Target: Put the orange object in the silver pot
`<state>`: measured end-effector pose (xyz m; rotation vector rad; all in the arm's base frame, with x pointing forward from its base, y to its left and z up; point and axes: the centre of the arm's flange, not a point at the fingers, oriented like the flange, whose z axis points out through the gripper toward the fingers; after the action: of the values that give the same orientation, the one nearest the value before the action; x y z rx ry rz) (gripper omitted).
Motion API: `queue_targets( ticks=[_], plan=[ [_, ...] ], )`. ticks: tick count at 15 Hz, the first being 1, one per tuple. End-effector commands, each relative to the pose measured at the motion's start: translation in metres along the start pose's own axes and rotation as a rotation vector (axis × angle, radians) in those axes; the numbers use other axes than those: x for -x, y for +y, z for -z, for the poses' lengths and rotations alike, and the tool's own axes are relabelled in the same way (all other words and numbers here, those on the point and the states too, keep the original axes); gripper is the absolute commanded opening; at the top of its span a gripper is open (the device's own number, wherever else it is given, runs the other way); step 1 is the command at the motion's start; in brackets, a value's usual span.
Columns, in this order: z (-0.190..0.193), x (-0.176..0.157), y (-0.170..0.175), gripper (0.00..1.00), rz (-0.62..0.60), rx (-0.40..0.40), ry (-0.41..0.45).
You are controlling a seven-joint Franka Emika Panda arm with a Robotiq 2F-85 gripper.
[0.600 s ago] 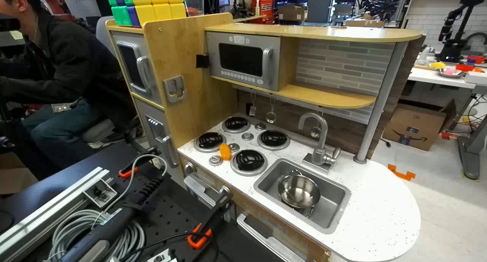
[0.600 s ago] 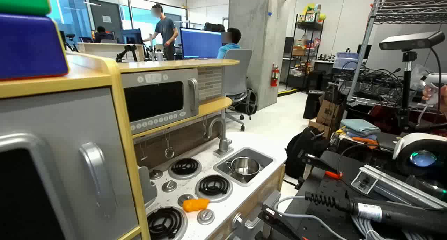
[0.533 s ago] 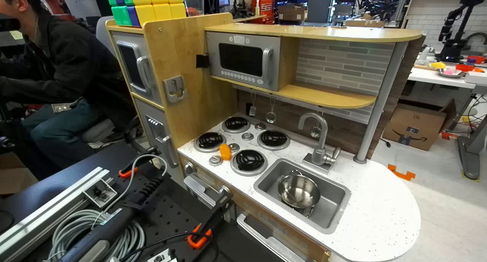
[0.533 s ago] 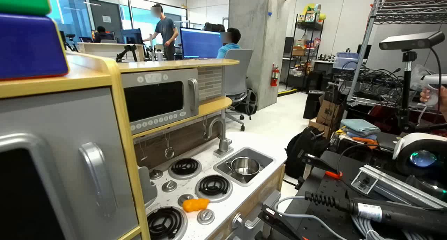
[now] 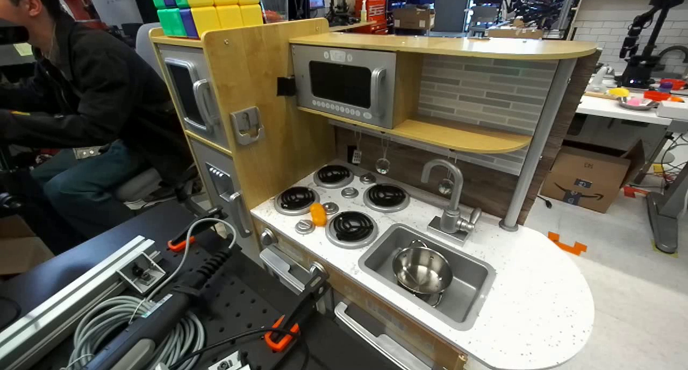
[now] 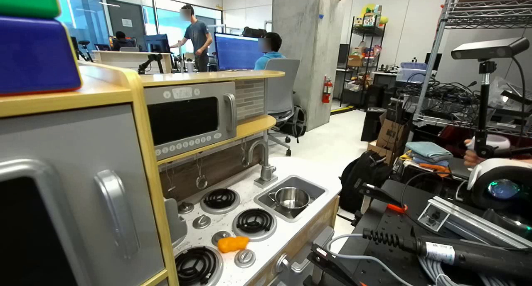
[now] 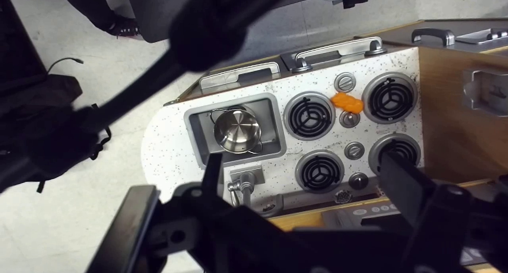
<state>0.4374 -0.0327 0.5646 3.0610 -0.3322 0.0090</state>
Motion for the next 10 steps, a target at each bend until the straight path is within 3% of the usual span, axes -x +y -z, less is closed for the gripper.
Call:
queue_targets(
  ticks=[1, 7, 10],
  plan=[
    [-0.043, -0.014, -0.027, 1.00, 0.068, 0.052, -0.004],
    [-0.191, -0.044, -0.090, 1.00, 0.152, 0.261, -0.062],
    [-0.244, -0.050, -0.111, 1.00, 0.195, 0.335, -0.082]
  ],
)
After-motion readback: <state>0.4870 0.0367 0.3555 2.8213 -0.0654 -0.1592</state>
